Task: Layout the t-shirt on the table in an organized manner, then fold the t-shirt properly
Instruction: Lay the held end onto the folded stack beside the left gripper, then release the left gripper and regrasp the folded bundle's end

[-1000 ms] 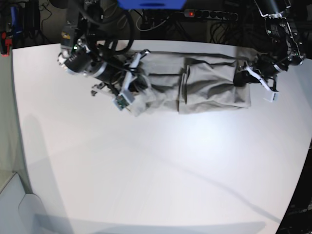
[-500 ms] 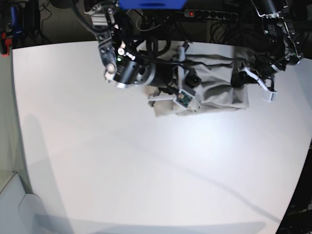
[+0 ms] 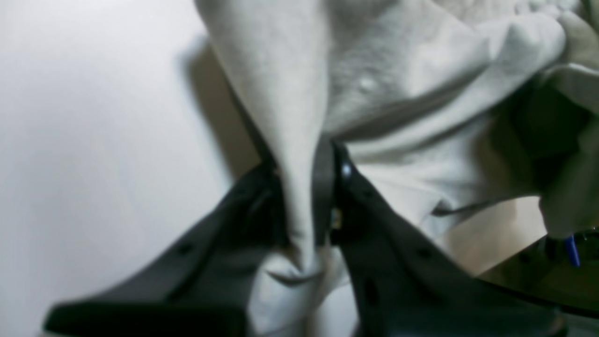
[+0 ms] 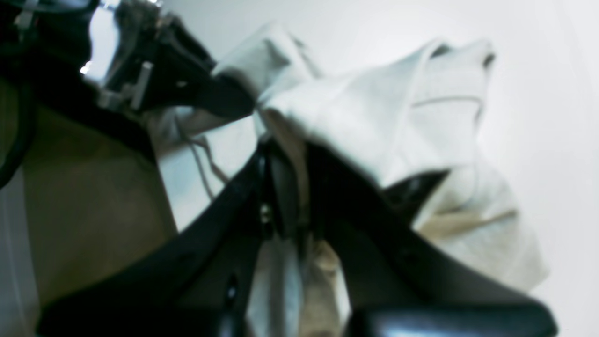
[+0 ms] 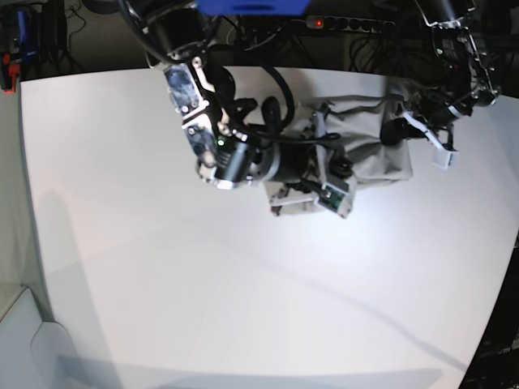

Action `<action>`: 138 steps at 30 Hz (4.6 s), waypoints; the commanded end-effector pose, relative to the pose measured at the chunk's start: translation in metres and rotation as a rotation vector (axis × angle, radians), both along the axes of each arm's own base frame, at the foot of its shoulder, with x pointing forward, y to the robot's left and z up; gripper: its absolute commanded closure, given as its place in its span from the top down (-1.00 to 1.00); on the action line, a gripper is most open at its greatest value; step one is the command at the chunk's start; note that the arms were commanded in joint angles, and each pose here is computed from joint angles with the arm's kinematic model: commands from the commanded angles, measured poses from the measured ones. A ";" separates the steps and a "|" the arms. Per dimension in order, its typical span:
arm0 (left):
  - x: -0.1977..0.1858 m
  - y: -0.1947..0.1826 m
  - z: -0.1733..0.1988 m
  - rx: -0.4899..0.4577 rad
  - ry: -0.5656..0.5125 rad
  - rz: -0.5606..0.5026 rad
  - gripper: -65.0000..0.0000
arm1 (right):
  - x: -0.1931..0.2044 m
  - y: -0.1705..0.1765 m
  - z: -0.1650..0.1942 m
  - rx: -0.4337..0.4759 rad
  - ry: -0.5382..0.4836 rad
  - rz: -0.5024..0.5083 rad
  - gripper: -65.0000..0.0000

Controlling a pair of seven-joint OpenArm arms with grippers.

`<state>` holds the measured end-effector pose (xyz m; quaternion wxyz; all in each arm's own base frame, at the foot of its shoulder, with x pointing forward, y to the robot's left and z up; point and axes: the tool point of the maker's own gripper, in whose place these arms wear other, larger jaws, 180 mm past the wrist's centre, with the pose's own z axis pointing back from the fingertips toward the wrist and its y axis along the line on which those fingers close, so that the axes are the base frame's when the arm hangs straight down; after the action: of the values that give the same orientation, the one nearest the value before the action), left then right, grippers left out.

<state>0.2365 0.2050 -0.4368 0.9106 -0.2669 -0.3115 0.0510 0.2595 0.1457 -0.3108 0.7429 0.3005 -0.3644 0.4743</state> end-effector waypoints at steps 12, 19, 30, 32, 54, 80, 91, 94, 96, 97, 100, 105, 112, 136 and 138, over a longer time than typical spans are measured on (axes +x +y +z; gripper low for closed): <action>-0.014 -0.011 -0.013 0.041 0.078 -0.080 -1.00 | -0.010 0.047 0.009 0.054 -0.037 0.155 -1.00; -0.014 -0.011 -0.014 0.040 0.079 -0.080 -1.00 | 0.008 0.056 0.019 0.112 0.014 0.183 -1.00; -0.014 -0.008 -0.013 0.047 0.081 -0.080 -1.00 | 0.014 0.064 0.006 0.218 0.088 0.144 -1.00; -0.014 -0.008 -0.013 0.045 0.081 -0.080 -1.00 | 0.017 0.064 0.003 0.223 0.097 0.137 -1.00; -0.020 0.004 -0.013 0.073 0.112 -0.093 -1.00 | 0.017 0.061 -0.029 0.191 0.179 0.110 -0.44; -0.013 0.022 0.001 0.114 0.076 -0.069 -1.00 | 0.026 0.030 -0.003 0.194 0.084 0.067 -0.06; 0.004 0.027 0.025 0.185 0.021 -0.110 -1.00 | 0.005 0.000 -0.049 0.116 0.172 0.039 -0.06; 0.006 0.027 0.025 0.180 0.020 -0.106 -1.00 | 0.003 -0.010 -0.059 0.094 0.181 0.030 -0.06; 0.011 0.031 0.027 0.186 0.012 -0.104 -1.00 | 0.003 -0.011 -0.060 0.105 0.179 0.024 -0.05; 0.011 0.034 0.027 0.191 0.016 -0.103 -1.00 | 0.003 -0.016 -0.063 0.097 0.180 0.019 -0.05; 0.013 0.034 0.029 0.189 0.011 -0.105 -1.00 | 0.001 -0.021 -0.067 0.087 0.186 0.015 -0.05; 0.014 0.032 0.038 0.214 -0.009 -0.125 -0.96 | 0.000 -0.023 -0.073 0.079 0.202 0.012 -0.05; 0.009 0.031 0.039 0.225 0.002 -0.136 0.19 | 0.000 -0.021 -0.077 0.101 0.218 -0.002 -0.05; -0.003 0.128 0.086 0.323 -0.046 0.168 0.89 | 0.005 -0.014 -0.050 0.141 0.148 0.016 -0.06; 0.010 0.120 0.092 0.314 -0.080 0.154 0.89 | 0.001 -0.012 -0.037 0.162 0.115 0.025 -0.06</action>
<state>0.2394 0.3223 -0.3556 0.9266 -0.1025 -0.3554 0.0673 0.2562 0.1254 -0.3651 0.7458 0.3737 -0.3330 0.4397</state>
